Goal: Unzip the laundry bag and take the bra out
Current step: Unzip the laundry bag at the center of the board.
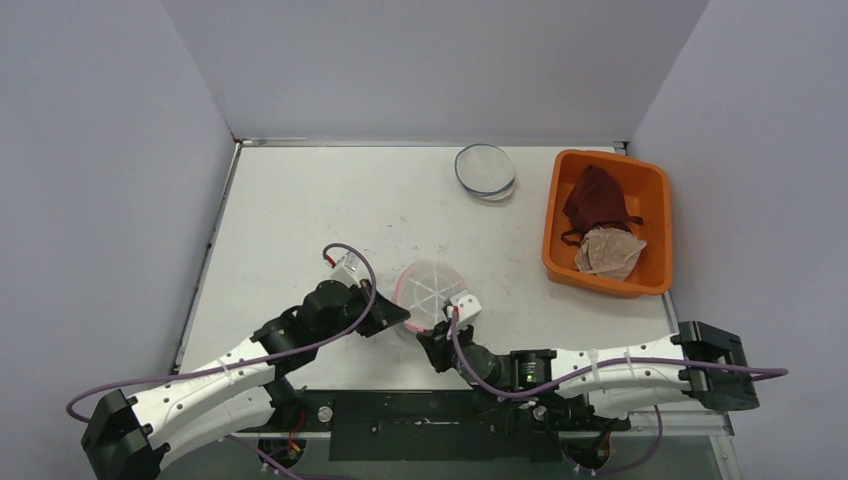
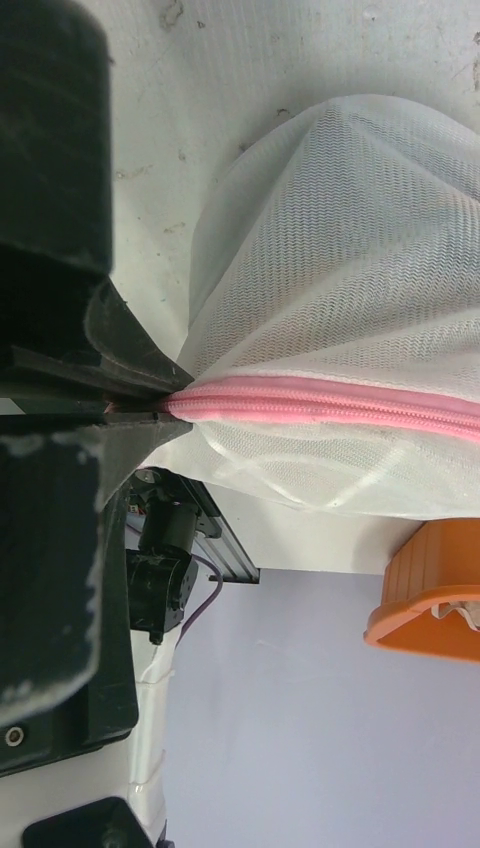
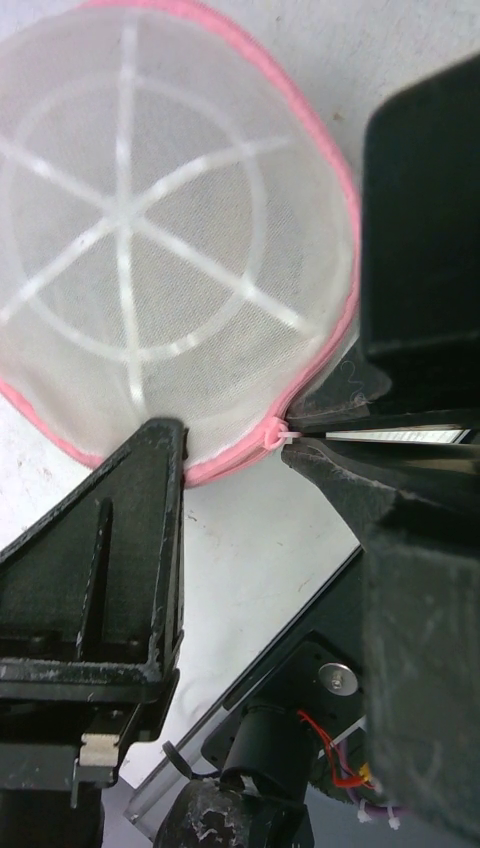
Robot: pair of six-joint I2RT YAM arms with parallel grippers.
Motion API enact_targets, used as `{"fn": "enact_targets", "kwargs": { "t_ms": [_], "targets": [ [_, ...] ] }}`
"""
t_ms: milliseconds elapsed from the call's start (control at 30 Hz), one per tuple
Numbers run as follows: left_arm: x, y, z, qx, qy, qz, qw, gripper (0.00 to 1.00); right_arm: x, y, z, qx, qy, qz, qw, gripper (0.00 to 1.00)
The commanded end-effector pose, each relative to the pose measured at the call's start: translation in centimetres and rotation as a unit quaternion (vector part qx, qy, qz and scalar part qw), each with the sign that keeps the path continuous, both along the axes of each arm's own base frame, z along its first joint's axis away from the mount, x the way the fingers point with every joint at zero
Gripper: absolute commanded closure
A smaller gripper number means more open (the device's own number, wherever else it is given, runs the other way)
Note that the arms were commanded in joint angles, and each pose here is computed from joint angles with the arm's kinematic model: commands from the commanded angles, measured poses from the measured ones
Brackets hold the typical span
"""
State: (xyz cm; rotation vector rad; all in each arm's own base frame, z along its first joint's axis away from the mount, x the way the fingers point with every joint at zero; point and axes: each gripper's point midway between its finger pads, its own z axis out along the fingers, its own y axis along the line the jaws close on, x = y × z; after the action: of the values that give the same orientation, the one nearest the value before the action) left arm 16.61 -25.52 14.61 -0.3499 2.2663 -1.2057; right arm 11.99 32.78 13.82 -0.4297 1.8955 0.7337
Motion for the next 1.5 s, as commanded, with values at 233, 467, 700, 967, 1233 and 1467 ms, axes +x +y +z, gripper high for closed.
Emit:
{"fn": "enact_targets", "kwargs": {
  "t_ms": [233,467,700,967,1233,1467],
  "targets": [
    [1.3,0.1,2.7,-0.015,-0.051,0.011,0.999,1.0,1.3,-5.0,-0.2,-0.003,-0.003,-0.07,0.998,0.95],
    [1.1,-1.1,3.5,-0.01,-0.066,-0.05,0.997,1.0,1.1,-6.1,0.1,0.001,-0.009,-0.067,0.998,0.95],
    [3.1,-2.9,3.3,0.01,-0.065,-0.105,0.992,0.99,0.3,-4.9,-0.1,0.01,-0.004,-0.037,0.999,0.95],
    [3.8,-2.3,1.6,0.028,-0.045,-0.093,0.994,0.13,0.1,-2.9,0.1,0.019,-0.007,-0.025,0.999,0.95],
    [0.1,3.5,1.4,0.037,-0.031,-0.02,0.999,0.04,-0.1,-0.4,0.8,0.021,-0.013,0.006,1.0,0.95],
    [-1.5,2.9,1.1,-0.051,-0.002,0.012,0.999,0.04,-0.3,2.1,1.3,0.017,-0.018,0.032,0.999,0.95]
  ]
}}
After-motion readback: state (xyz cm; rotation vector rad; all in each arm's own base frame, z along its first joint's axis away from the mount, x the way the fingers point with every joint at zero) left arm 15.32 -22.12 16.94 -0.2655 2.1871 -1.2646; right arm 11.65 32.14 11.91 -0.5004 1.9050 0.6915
